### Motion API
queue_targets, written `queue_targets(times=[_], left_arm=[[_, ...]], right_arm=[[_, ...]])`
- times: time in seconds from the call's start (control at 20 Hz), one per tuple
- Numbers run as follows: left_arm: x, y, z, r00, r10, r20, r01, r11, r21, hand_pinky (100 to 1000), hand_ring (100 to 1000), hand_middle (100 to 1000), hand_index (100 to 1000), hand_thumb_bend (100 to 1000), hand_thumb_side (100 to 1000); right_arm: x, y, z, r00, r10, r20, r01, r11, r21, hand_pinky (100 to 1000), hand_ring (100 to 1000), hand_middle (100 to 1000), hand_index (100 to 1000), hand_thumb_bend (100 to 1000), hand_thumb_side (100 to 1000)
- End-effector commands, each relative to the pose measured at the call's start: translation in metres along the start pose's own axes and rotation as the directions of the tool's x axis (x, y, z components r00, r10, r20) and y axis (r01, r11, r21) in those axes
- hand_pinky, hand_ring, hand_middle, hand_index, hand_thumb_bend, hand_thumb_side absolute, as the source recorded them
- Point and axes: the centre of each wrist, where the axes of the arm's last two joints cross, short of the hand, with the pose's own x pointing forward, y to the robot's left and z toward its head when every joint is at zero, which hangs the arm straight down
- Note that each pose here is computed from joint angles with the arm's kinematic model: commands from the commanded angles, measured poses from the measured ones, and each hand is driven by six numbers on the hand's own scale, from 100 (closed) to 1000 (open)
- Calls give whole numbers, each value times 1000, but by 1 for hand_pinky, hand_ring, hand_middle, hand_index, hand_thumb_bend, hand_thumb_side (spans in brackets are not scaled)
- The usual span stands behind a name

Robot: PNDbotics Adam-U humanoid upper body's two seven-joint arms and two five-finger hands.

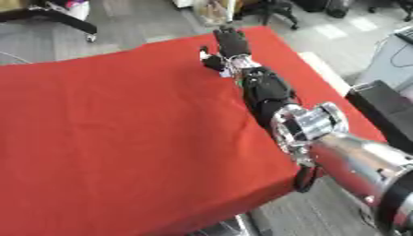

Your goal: Pick up the objects with one hand, pass them to the other hand, and then place them into the box on the other side of the table.

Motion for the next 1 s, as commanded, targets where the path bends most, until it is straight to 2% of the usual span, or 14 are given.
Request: queue_targets(times=[0.05,0.4,0.5,0.55,0.6,0.65,0.7,0.75,1.0], left_arm=[[6,3,-3,1000,-10,26,10,1000,0,685,610,630,828,631,835],[6,2,-3,1000,-9,20,9,1000,-4,685,610,632,828,624,843],[6,2,-3,1000,-9,19,9,1000,-4,684,610,632,829,622,846],[6,2,-2,1000,-8,18,8,1000,-5,684,610,632,829,619,848],[6,2,-2,1000,-8,16,9,1000,-5,684,610,632,829,619,849],[6,2,-2,1000,-8,15,8,1000,-5,684,610,632,829,617,850],[6,1,-2,1000,-8,15,8,1000,-5,684,610,632,829,617,850],[6,1,-2,1000,-8,15,8,1000,-5,684,610,632,829,614,852],[6,1,-2,1000,-6,10,6,1000,-4,682,609,633,829,604,860]], right_arm=[[-23,-8,-4,997,13,-74,-14,1000,-11,907,939,956,957,100,1000],[-30,6,5,994,-25,-105,34,996,88,868,872,933,950,100,1000],[-29,7,6,994,-35,-102,46,993,109,834,822,919,939,100,1000],[-29,8,6,994,-41,-101,52,992,116,806,761,898,925,100,982],[-28,9,6,994,-49,-100,61,991,122,797,736,885,915,100,949],[-28,9,6,994,-56,-98,68,990,123,774,662,850,883,100,859],[-28,9,7,993,-64,-96,75,990,120,771,652,845,879,100,849],[-27,9,7,993,-70,-94,81,990,114,752,585,806,841,100,767],[-23,8,6,991,-108,-82,112,992,49,712,456,678,714,100,566]])
